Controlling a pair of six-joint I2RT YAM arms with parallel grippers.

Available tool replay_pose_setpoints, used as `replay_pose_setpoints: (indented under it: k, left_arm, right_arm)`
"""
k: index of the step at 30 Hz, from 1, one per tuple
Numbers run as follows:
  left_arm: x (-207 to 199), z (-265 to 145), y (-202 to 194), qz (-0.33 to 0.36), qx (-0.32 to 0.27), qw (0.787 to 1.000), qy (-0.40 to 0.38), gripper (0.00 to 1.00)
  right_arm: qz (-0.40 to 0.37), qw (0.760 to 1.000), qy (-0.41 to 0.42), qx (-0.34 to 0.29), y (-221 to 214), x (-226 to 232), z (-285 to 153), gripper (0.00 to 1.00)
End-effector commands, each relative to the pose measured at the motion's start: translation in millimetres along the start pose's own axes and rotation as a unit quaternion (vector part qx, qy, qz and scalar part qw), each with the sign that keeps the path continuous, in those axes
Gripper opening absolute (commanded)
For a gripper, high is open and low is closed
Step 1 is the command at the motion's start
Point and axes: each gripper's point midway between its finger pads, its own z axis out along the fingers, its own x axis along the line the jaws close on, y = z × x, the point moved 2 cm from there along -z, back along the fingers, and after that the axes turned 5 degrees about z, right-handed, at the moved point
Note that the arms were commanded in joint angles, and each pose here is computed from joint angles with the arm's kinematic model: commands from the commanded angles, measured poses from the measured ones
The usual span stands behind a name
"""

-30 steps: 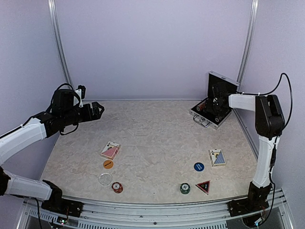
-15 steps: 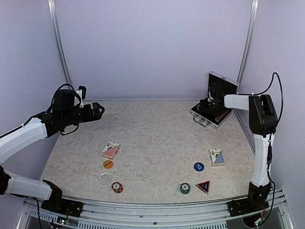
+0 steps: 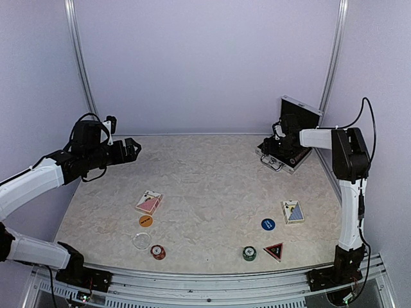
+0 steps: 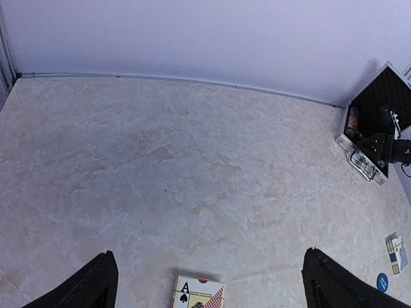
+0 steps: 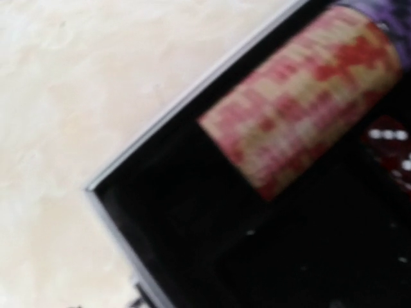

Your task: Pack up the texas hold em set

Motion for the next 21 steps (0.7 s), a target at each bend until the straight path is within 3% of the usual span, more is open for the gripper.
replay_pose_setpoints:
  k: [1,21]
  left_arm:
    - [-0.1,1.4,1.7,0.009,-0.006,1.000,0.001,0.99]
    - [1.1,2.5,-0.5,0.008,-0.002,1.000,0.003,0.99]
  right_arm:
    - [-0.031,0.998,0.048,0.015,-6.7,17.9,9.9,0.82]
    - [-0.096,0.983,0.144,0.060,-41.7,70.1,17.8,0.80]
